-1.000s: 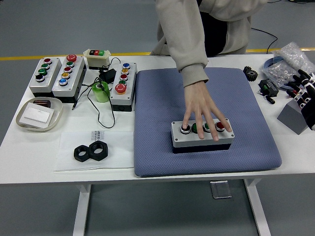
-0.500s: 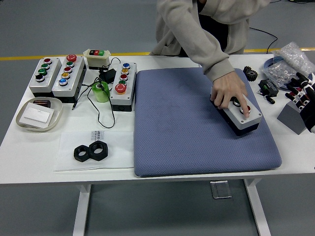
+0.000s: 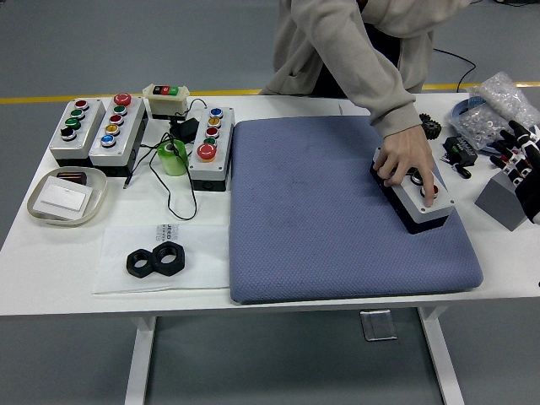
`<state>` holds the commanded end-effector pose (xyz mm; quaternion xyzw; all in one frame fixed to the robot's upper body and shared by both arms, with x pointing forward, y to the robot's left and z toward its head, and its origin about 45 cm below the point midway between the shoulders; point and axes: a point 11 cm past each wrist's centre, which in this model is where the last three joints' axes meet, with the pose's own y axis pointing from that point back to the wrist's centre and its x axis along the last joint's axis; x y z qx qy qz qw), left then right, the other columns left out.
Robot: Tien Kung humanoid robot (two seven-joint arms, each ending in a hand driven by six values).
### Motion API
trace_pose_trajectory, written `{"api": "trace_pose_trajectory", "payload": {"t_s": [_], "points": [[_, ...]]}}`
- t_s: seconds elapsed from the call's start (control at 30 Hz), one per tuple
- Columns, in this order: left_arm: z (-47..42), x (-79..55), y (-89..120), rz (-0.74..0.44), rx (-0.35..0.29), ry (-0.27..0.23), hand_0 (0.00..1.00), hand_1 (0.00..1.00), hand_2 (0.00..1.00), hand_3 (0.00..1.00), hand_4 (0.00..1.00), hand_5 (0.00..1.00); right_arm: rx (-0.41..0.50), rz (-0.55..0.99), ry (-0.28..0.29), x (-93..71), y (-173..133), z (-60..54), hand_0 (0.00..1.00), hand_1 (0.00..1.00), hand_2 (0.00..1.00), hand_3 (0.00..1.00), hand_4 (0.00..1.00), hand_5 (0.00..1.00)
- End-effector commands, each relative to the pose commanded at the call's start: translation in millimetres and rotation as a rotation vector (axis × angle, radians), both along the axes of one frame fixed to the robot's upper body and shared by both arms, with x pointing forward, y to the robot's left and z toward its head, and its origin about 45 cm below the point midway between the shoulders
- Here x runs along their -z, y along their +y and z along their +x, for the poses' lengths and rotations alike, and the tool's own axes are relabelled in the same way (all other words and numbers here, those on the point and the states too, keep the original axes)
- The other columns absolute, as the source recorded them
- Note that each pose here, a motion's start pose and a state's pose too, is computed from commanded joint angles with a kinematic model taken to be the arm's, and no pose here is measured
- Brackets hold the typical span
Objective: Pick up the button,place it on the desk,press the button,press the button
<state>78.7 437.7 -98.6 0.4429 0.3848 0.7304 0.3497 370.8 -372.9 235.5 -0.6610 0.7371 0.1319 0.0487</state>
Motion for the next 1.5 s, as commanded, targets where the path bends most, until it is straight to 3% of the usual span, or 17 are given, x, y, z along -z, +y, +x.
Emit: {"api": "trace_pose_trajectory", "payload": {"t_s": [1.5], "points": [[0.0, 0.0, -0.1, 0.0, 0.003, 0.002, 0.739, 0.826, 0.849, 0.822, 0.622, 0.998, 0.028, -0.002, -0.015, -5.2, 3.2, 2.4, 0.931, 0.838, 0.859, 0.829, 0.565, 0.466]]}}
